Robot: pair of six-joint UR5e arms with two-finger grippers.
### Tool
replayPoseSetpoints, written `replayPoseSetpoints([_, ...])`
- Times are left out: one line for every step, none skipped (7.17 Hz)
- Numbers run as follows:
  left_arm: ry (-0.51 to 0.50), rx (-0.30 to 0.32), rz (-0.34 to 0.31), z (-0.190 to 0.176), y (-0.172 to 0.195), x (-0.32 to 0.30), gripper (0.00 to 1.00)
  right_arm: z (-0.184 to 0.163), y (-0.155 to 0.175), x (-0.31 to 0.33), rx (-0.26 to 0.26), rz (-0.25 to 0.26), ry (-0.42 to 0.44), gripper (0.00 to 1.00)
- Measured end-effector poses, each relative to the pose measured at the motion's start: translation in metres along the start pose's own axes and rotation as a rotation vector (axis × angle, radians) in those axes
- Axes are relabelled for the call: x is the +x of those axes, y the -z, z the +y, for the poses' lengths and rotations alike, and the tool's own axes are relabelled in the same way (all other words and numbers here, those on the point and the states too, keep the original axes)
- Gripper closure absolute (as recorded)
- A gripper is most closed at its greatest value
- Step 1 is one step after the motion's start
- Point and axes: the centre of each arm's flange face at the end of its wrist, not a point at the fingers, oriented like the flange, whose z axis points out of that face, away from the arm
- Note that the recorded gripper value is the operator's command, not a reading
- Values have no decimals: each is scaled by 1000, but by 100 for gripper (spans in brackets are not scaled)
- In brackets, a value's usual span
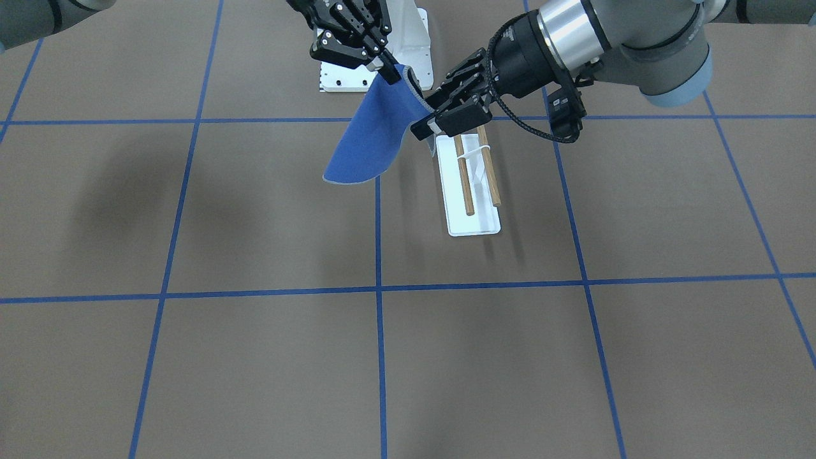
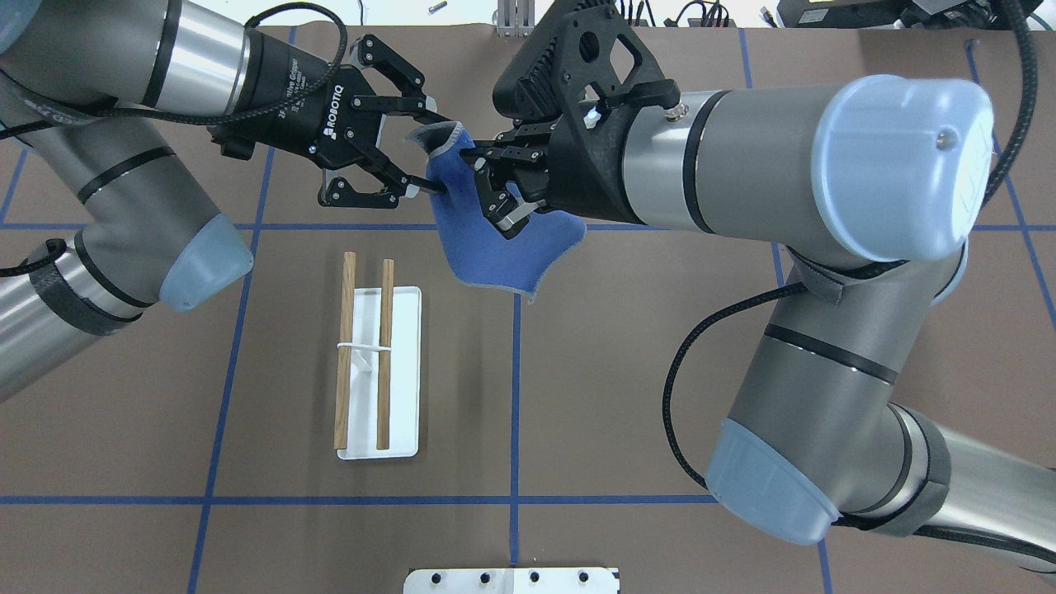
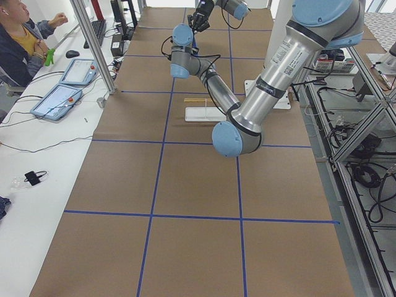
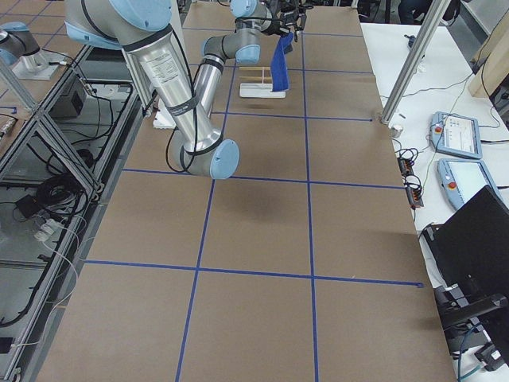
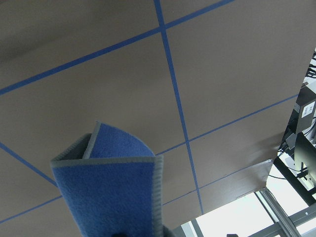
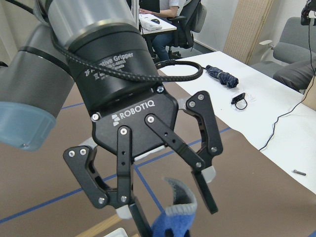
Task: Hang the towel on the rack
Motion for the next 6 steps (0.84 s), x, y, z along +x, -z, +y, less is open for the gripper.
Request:
replayPoseSetpoints([-2, -2, 0, 1, 1, -1, 100, 0, 0, 0, 0, 3, -3, 100])
replayPoseSetpoints([-4, -3, 0, 1, 1, -2, 100, 0, 0, 1, 1, 4, -5, 72])
replayPoseSetpoints([-6, -4, 0, 1, 1, -2, 100, -1, 1, 2, 5, 14, -9, 1])
replayPoseSetpoints([-9, -4, 0, 1, 1, -2, 100, -1, 1, 3, 16, 35, -17, 0])
replayPoseSetpoints([-14, -4, -1, 1, 1, -2, 100, 1, 1, 3, 22, 55, -40, 0])
replayPoseSetpoints([-40, -8, 0, 1, 2, -3, 100, 9, 1, 5, 16, 68, -73, 0])
